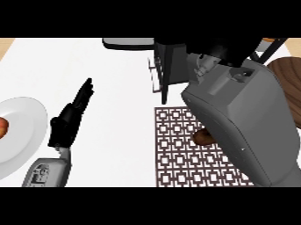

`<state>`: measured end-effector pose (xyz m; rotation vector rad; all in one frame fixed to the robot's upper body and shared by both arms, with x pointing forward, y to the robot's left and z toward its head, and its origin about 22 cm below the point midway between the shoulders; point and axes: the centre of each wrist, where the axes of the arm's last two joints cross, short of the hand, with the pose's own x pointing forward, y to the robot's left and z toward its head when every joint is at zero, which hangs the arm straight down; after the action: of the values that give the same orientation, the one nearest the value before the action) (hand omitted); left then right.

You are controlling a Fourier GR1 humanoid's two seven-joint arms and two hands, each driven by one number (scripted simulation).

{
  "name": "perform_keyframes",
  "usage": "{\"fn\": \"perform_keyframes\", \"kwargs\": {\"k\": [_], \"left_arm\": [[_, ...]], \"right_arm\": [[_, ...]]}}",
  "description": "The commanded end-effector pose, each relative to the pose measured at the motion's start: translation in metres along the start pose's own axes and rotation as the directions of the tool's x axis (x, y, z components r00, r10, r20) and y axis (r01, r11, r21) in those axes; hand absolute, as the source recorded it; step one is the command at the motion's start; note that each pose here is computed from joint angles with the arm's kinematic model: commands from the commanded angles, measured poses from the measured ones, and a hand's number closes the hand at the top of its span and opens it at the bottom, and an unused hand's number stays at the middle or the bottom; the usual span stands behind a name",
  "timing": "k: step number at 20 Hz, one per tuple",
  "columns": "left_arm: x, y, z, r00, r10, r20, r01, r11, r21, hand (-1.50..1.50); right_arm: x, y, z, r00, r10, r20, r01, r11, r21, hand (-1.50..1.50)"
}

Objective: Pick the tomato from the placemat and place it in the tiered shelf

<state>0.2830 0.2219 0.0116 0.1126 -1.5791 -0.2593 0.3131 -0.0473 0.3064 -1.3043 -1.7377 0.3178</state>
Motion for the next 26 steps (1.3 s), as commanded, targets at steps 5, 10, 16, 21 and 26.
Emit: {"fn": "perform_keyframes", "kwargs": {"k": [5, 10, 16, 21, 26], "left_arm": [[0.005, 0.005, -0.003, 1.0, 0.006, 0.018, -0.006, 1.0, -0.018, 0.0], [-0.004, 0.001, 0.019, 1.0, 0.003, 0.009, -0.003, 1.0, -0.009, 0.0], [-0.002, 0.004, -0.01, 1.0, -0.017, 0.014, 0.017, 1.0, -0.017, 0.0], [0.005, 0.002, -0.015, 1.0, 0.003, 0.002, -0.003, 1.0, -0.004, 0.0], [0.004, -0.002, 0.0, 1.0, -0.014, 0.004, 0.014, 1.0, 0.003, 0.0]], "right_arm": [[-0.015, 0.053, -0.021, 0.986, 0.116, 0.119, -0.11, 0.992, -0.056, 1.5], [-0.033, 0.062, -0.035, 0.997, 0.08, 0.023, -0.077, 0.993, -0.087, 1.5], [-0.06, 0.064, -0.054, 0.966, -0.26, 0.019, 0.26, 0.957, -0.132, 1.5], [-0.075, 0.072, -0.076, 0.965, -0.263, 0.02, 0.263, 0.96, -0.099, 1.5], [-0.092, 0.075, -0.081, 0.964, -0.263, 0.028, 0.264, 0.96, -0.097, 1.5]]}}
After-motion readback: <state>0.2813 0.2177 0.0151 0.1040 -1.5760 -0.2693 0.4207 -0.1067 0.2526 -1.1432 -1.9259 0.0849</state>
